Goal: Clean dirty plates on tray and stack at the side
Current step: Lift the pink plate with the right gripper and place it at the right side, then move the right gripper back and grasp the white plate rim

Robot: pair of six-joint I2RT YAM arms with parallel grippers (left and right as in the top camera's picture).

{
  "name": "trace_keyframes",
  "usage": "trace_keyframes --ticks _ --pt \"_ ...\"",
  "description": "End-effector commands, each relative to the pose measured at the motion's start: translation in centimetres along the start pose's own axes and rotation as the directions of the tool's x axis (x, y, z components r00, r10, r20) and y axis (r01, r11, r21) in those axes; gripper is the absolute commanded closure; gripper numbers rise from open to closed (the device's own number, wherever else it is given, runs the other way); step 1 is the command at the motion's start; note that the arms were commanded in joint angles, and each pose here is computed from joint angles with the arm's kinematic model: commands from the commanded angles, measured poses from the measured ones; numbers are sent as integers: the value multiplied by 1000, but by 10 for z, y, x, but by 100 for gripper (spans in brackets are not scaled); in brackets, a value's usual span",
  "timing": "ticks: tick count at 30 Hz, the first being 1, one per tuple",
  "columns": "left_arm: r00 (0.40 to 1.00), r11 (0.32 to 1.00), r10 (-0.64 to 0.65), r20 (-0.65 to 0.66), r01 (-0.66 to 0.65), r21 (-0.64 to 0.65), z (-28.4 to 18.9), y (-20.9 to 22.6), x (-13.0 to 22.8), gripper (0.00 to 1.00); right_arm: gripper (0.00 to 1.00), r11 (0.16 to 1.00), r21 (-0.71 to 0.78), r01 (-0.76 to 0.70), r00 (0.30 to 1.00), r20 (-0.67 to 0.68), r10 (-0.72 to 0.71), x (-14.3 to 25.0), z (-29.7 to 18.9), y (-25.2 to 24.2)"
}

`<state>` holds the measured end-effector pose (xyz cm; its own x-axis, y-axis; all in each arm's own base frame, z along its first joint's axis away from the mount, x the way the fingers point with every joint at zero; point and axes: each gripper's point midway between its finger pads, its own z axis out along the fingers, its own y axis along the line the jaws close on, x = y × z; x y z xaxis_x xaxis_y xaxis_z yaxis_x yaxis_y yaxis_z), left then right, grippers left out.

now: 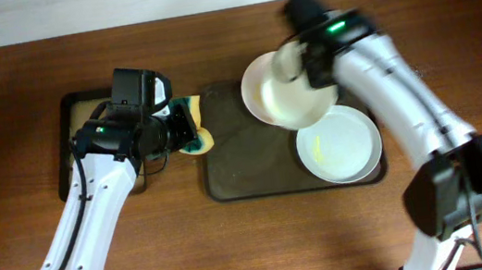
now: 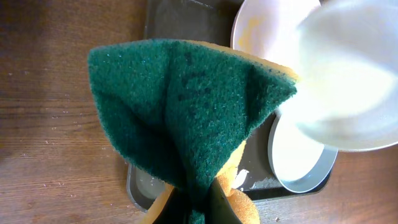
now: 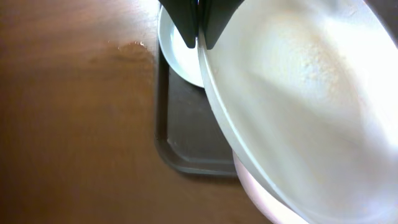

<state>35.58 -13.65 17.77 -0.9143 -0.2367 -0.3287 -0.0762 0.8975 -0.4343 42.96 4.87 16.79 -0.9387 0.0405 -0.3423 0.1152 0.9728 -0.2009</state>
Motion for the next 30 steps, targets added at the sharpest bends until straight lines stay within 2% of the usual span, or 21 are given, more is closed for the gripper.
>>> trace_keyframes --ticks 1,3,8,12,15,17,18,19,20,21,25,27,29,30 --pt "1000 999 26 14 -26 23 -6 -5 -2 100 96 910 -276 -311 948 -166 273 -1 21 -52" --pt "1000 999 26 14 -26 22 -6 -5 -2 100 96 850 -228 -474 877 -204 435 4 46 -124" --pt "999 1000 25 20 -26 12 -6 -4 -3 100 96 725 -117 -679 729 -228 646 31 103 -231" --pt "999 1000 26 26 -27 8 -6 -3 -5 100 96 681 -81 -728 676 -248 694 46 145 -259" --pt "999 1000 27 30 -28 9 -6 -3 -6 100 95 685 -78 -724 678 -265 686 48 170 -255" --pt "999 1000 27 30 -28 9 -6 -3 -6 100 81 699 -87 -709 693 -264 671 44 177 -247" --pt "999 1000 28 31 -28 10 -6 -4 -6 100 67 721 -104 -685 719 -255 646 39 177 -242" --pt "999 1000 29 33 -29 11 -6 -4 -7 100 50 741 -120 -660 744 -243 623 32 175 -237" --pt "999 999 30 36 -30 12 -6 -4 -7 100 22 759 -133 -638 764 -231 602 25 170 -233" --pt "999 999 31 39 -31 14 -6 -5 -8 100 10 778 -146 -611 787 -219 577 17 163 -228" --pt "999 999 31 42 -32 16 -6 -5 -9 100 10 816 -222 -534 845 -177 505 -22 120 -193" --pt "999 999 31 42 -32 16 -6 -5 -9 100 10 823 -396 -409 912 -146 383 -48 97 -137" --pt "999 999 31 42 -32 16 -6 -5 -9 100 9 830 -460 -315 949 -134 286 -53 90 -98" --pt "999 999 31 42 -32 16 -6 -5 -9 100 2 847 -458 -268 963 -139 230 -49 91 -76"
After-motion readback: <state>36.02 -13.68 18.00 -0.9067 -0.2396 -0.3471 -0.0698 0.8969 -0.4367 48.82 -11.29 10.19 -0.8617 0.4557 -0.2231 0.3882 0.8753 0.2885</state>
